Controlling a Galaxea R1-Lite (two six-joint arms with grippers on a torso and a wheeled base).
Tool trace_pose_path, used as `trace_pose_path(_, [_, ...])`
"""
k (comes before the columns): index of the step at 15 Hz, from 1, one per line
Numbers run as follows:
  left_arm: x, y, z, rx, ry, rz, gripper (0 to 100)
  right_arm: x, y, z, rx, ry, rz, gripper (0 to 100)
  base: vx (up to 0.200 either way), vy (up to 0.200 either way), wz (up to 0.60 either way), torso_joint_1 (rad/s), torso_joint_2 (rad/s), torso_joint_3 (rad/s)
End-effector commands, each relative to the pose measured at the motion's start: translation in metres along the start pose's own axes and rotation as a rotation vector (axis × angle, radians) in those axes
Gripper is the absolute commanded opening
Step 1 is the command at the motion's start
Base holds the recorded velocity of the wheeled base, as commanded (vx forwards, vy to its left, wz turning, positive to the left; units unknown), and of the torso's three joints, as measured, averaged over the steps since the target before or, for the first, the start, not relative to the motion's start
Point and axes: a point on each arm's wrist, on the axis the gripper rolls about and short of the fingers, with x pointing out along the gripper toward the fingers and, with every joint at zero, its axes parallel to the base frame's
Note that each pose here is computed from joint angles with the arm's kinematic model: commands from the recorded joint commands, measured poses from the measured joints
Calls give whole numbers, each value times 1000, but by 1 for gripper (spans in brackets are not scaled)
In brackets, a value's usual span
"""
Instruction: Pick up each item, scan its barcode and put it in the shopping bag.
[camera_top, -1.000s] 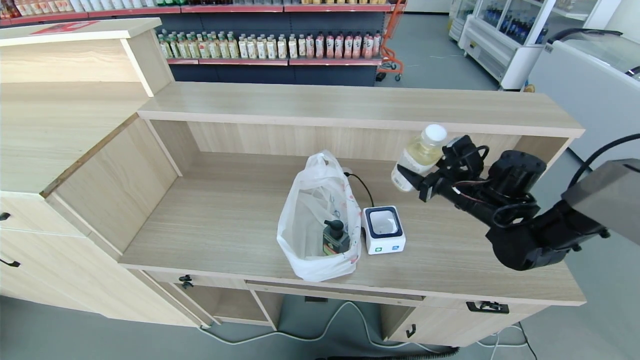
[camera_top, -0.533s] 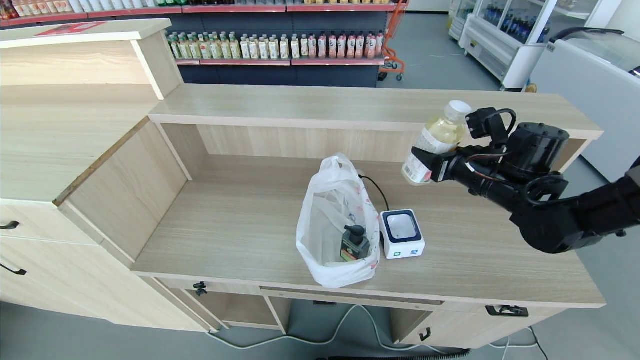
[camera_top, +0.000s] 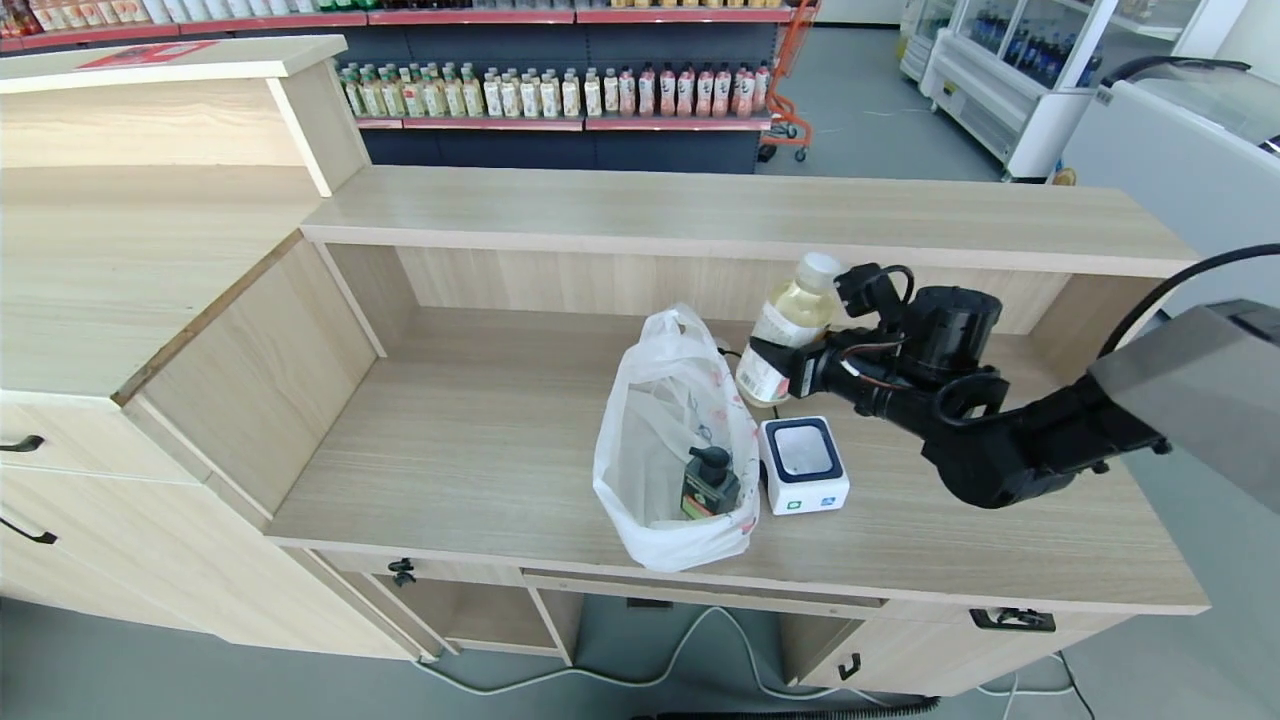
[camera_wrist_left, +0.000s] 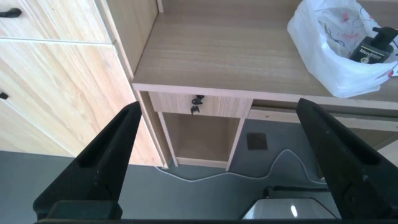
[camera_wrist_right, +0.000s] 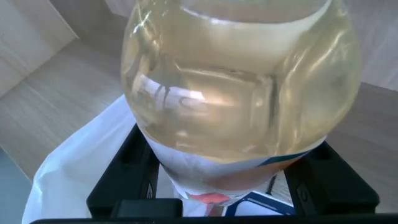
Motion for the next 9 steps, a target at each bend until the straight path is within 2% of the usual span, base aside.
trace_pose_path(1, [0,0,0,0,-1,0,100,18,8,-25,11,43,34,0,0,0,0,0,0,0])
trace_pose_path(9, [0,0,0,0,-2,0,100,42,39,-42,14,49,114,0,0,0,0,0,0,0])
